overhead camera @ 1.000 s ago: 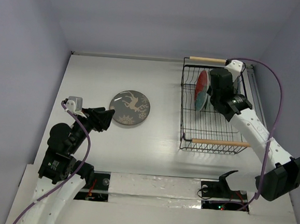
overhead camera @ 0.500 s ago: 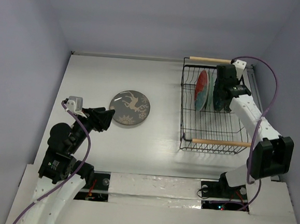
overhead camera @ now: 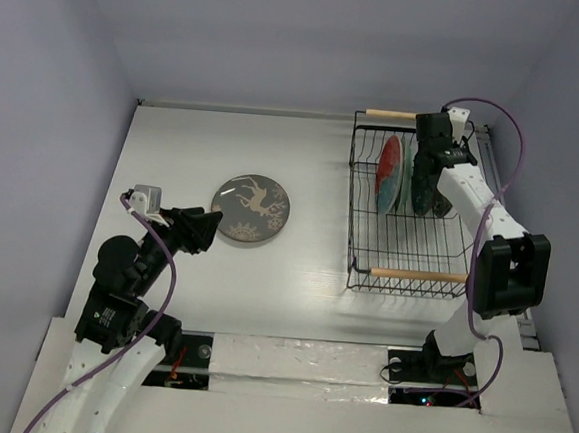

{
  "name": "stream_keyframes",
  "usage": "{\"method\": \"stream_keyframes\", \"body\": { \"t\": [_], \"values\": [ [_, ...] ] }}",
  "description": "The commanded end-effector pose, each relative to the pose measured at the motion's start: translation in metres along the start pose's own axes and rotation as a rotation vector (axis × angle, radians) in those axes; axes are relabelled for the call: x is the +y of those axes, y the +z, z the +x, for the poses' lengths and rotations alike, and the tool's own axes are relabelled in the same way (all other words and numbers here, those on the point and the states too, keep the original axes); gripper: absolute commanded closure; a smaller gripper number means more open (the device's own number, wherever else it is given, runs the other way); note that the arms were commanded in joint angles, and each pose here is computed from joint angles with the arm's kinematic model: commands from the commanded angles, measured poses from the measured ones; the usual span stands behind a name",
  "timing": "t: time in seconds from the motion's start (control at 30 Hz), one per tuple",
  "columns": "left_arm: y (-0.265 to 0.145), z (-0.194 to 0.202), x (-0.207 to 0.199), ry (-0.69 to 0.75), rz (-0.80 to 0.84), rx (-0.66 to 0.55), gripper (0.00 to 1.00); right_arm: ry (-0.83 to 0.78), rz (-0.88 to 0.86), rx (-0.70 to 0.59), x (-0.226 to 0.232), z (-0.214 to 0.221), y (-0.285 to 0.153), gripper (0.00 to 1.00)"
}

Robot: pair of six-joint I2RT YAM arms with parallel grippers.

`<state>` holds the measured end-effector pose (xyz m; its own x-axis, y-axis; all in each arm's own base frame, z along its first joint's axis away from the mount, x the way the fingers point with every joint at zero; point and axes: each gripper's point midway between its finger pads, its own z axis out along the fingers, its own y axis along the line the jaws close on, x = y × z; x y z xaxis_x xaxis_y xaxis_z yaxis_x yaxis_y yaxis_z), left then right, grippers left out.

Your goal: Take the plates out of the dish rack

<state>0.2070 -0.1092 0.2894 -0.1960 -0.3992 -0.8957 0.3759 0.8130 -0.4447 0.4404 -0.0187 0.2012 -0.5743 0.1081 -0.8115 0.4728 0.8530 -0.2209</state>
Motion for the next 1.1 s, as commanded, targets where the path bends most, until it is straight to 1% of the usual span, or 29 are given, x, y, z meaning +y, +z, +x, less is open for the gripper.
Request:
{"method": "stream_keyframes", "body": {
  "t": [0.0, 0.1, 0.17, 0.2, 0.23, 0.27, 0.5, 0.63, 0.67, 0.83, 0.9, 1.0, 1.07],
  "values": [
    [-0.001, -0.015, -0.009, 0.012, 0.030, -0.044, 0.53, 0.013, 0.027, -0.051, -0.008, -0.023, -0.005, 0.72],
    [-0.001, -0.015, -0.009, 0.012, 0.030, -0.044, 0.53, 0.010, 0.027, -0.064, -0.013, -0.027, -0.010, 0.83],
    [-0.002, -0.017, -0.010, 0.012, 0.032, -0.051, 0.53, 0.019, 0.019, -0.085, -0.018, -0.034, -0.019, 0.87],
    [-0.002, -0.017, -0.010, 0.014, 0.033, -0.051, 0.53, 0.020, 0.017, -0.100, -0.020, -0.039, -0.023, 0.94],
    [-0.003, -0.017, -0.010, 0.014, 0.032, -0.052, 0.53, 0.024, 0.014, -0.113, -0.023, -0.044, -0.027, 0.99],
    [-0.003, -0.018, -0.011, 0.014, 0.034, -0.054, 0.53, 0.025, 0.009, -0.123, -0.025, -0.048, -0.032, 1.00],
    [-0.003, -0.018, -0.010, 0.013, 0.034, -0.056, 0.53, 0.027, 0.046, -0.201, -0.054, -0.086, -0.070, 1.00],
    [-0.003, -0.018, -0.011, 0.012, 0.036, -0.056, 0.53, 0.031, 0.045, -0.251, -0.069, -0.101, -0.100, 1.00],
    [-0.003, -0.018, -0.011, 0.012, 0.037, -0.056, 0.53, 0.054, 0.042, -0.272, -0.077, -0.106, -0.110, 1.00],
    [-0.003, -0.017, -0.011, 0.010, 0.036, -0.054, 0.53, 0.160, -0.053, -0.399, -0.087, -0.130, -0.171, 1.00],
    [-0.003, -0.017, -0.011, 0.010, 0.036, -0.054, 0.53, 0.223, -0.085, -0.461, -0.099, -0.139, -0.200, 1.00],
    [-0.003, -0.017, -0.011, 0.010, 0.038, -0.054, 0.53, 0.282, -0.189, -0.540, -0.091, -0.150, -0.241, 1.00],
    [-0.003, -0.018, -0.011, 0.010, 0.036, -0.054, 0.53, 0.300, -0.313, -0.572, -0.067, -0.153, -0.265, 1.00]
  ]
}}
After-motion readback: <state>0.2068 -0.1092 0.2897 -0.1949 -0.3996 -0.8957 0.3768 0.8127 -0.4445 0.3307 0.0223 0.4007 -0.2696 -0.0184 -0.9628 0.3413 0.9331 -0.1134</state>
